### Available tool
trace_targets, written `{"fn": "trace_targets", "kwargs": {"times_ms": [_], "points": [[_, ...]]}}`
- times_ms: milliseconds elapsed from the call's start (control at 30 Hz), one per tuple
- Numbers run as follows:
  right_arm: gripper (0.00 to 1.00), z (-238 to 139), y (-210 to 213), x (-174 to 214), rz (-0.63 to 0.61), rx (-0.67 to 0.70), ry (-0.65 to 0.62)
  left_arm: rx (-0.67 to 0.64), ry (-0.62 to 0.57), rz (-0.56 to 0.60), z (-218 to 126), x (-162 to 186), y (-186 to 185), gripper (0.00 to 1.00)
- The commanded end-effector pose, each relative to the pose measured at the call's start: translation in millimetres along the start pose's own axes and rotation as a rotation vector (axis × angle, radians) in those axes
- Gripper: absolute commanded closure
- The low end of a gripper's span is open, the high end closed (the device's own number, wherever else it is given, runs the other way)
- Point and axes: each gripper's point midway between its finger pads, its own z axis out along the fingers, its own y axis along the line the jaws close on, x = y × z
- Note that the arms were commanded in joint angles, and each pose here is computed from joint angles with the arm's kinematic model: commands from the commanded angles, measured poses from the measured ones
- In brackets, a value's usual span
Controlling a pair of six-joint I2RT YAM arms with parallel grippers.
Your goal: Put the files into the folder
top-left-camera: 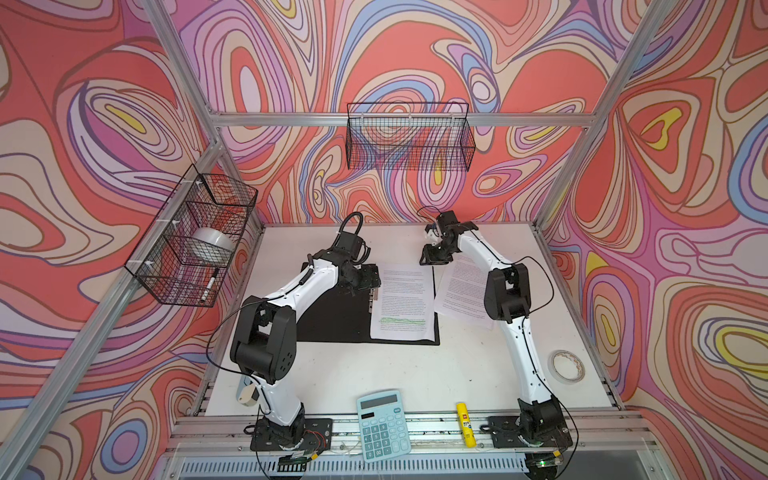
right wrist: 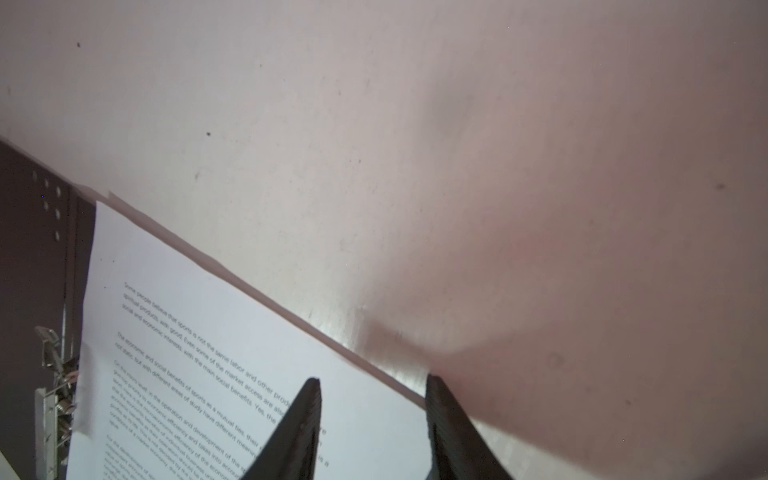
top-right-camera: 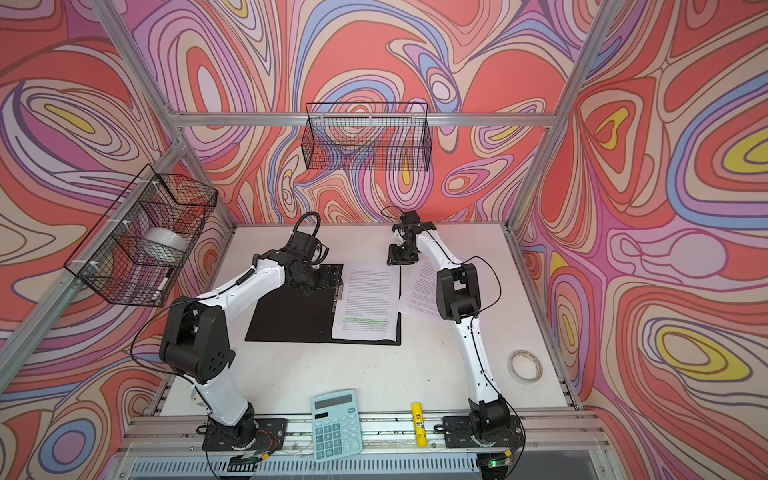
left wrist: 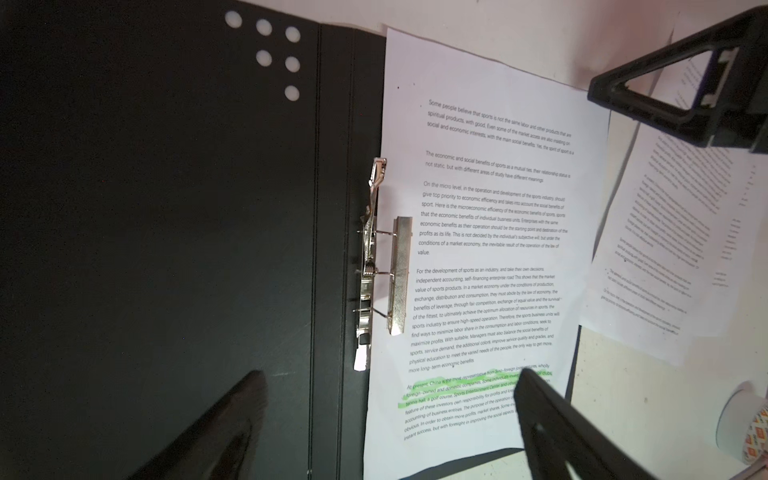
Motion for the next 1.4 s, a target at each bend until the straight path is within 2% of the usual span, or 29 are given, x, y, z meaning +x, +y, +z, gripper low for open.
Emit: {"fn": "trace_targets", "kwargs": {"times_ms": [0,133,233,300,400,533,733,933,1100,1367], "points": [[0.54,-72.6,0.9,-42.7,0.013,0.157,-0.184,0.101,-0.034,0.044,-22.4,-16.0,-26.9,0.11],[0.53,-149.3,-15.8,-48.9,0.106,0.353,-0.314,0.146,-0.059,0.077,-35.5,-23.0,-47.0,0.12],[0.49,-180.2,-30.8,-14.1,0.213,0.441,-0.267,0.173,-0.063,0.102,-42.0,-19.1,-60.0,0.12],[0.48,-190.6,-38.8,24.1,0.274,0.495,-0.192,0.195,-0.047,0.106,-43.8,-14.9,-67.9,0.13],[0.46,-191.2,-43.9,82.9,0.348,0.519,-0.084,0.218,-0.034,0.112,-44.3,-10.3,-78.8,0.13],[0.44,-187.4,-45.9,145.8,0.447,0.507,-0.009,0.239,-0.017,0.129,-43.6,-1.0,-92.6,0.13],[0.43,-165.4,-51.1,201.7,0.529,0.48,0.084,0.262,0.01,0.144,-41.1,12.6,-103.2,0.13],[0.41,-162.2,-68.2,219.6,0.559,0.534,0.097,0.259,0.001,0.15,-43.0,14.8,-101.0,0.13],[0.4,-152.2,-79.8,227.7,0.633,0.463,0.114,0.256,0.004,0.148,-41.4,17.4,-99.2,0.12],[0.39,-132.7,-82.2,237.6,0.661,0.404,0.161,0.252,-0.003,0.155,-42.2,17.1,-98.8,0.12]]}}
